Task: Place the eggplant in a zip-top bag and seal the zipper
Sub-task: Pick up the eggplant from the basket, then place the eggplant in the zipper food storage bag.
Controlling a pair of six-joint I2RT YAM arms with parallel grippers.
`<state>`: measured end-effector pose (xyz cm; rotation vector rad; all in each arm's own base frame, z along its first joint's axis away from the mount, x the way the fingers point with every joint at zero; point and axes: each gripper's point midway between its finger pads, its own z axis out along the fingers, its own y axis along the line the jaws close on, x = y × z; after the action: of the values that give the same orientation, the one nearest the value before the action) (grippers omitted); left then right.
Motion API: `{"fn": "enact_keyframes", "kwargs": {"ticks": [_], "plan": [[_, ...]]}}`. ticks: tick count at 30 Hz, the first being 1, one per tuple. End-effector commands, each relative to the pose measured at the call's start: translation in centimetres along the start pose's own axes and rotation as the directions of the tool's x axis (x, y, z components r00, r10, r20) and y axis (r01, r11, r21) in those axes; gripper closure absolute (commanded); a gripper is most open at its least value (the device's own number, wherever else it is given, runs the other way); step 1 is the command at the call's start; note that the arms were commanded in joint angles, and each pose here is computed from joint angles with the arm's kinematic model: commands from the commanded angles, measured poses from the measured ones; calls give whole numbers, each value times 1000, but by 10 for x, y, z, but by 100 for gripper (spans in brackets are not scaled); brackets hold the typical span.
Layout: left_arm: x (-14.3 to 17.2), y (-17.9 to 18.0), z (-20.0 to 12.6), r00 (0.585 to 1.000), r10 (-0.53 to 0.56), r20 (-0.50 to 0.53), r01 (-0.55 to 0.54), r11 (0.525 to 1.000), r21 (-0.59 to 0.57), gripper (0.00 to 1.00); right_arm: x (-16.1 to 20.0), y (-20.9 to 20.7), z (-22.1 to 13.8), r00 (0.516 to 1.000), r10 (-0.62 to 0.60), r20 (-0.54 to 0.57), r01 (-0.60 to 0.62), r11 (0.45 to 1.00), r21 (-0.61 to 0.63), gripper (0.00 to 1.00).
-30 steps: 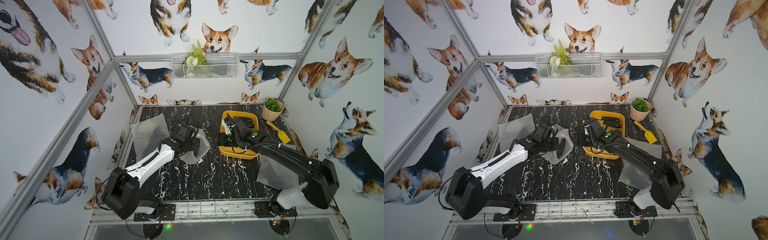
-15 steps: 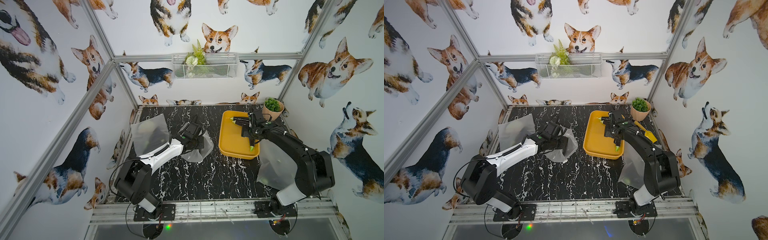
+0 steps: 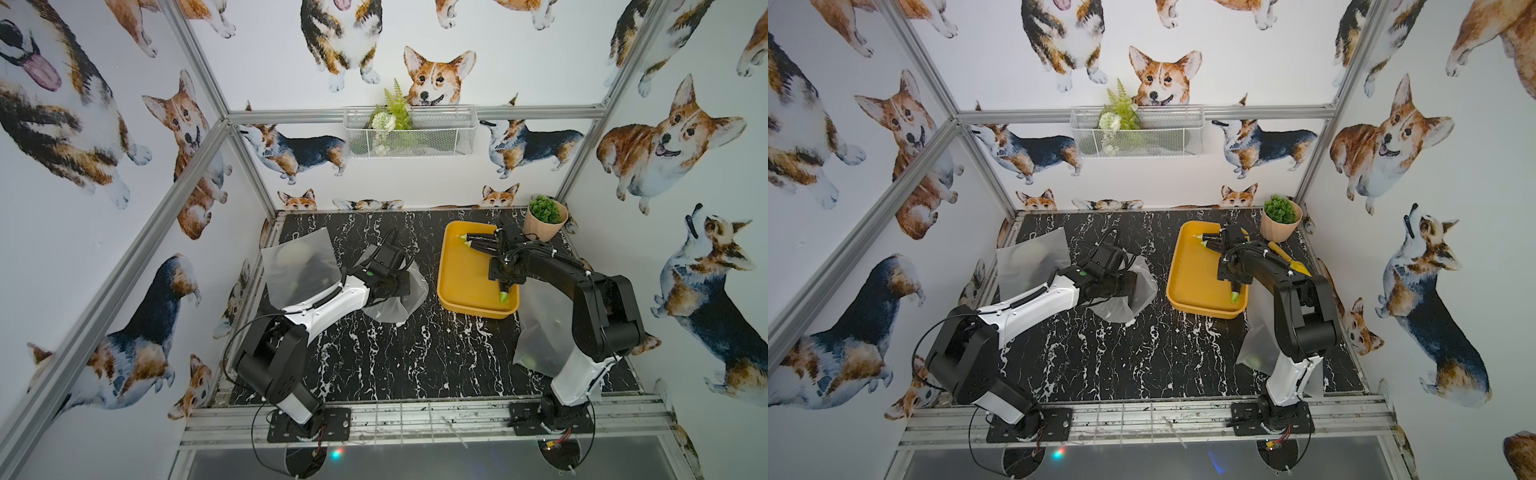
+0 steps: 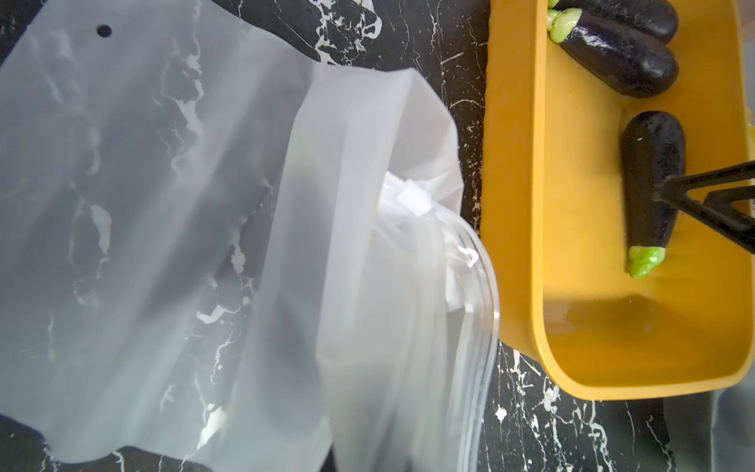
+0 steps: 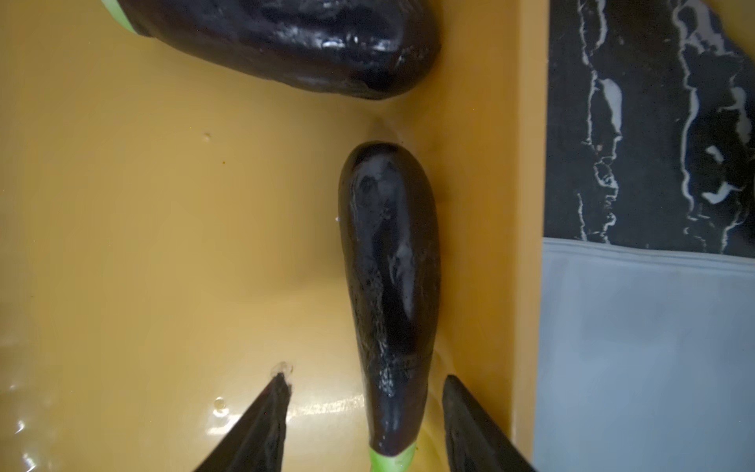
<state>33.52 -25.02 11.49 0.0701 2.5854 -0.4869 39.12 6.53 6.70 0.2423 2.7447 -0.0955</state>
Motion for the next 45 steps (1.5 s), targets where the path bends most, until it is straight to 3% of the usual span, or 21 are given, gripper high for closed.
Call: {"fn": "enact_keyframes", "kwargs": {"ticks": [1,12,18,21,24,27,33,39,45], "plan": [[-7,-7,0,1000,-4,16,4,1000,26,100,-4,-2,10,1000,2,-3,-2,1000,25,42],[-7,-6,-3,1000,3,16,-4,1000,17,100,-5,10,20,1000,11,-28,-11,1000,-17,70],[-6,-6,-1,1000,2,6,-3,1000,19,100,-12,20,-16,1000,18,16,-16,995,-97,73],[-6,-6,2,1000,-2,8,2,1000,20,100,-8,44,-44,999,-19,45,28,980,-195,74],[-8,-7,1,1000,1,12,-1,1000,19,100,7,89,-81,993,-86,79,109,926,-363,75],[-9,-5,0,1000,3,22,-3,1000,12,100,35,137,-122,976,-187,107,216,835,-507,75],[-12,-10,0,1000,0,25,0,1000,28,100,106,190,-168,945,-327,32,245,636,-732,74],[-15,-18,-9,998,16,67,-20,998,66,100,143,207,-152,933,-342,-114,127,607,-784,74],[-2,-27,-16,997,39,60,-45,994,103,100,135,223,-138,945,-284,-163,55,628,-776,74]]}}
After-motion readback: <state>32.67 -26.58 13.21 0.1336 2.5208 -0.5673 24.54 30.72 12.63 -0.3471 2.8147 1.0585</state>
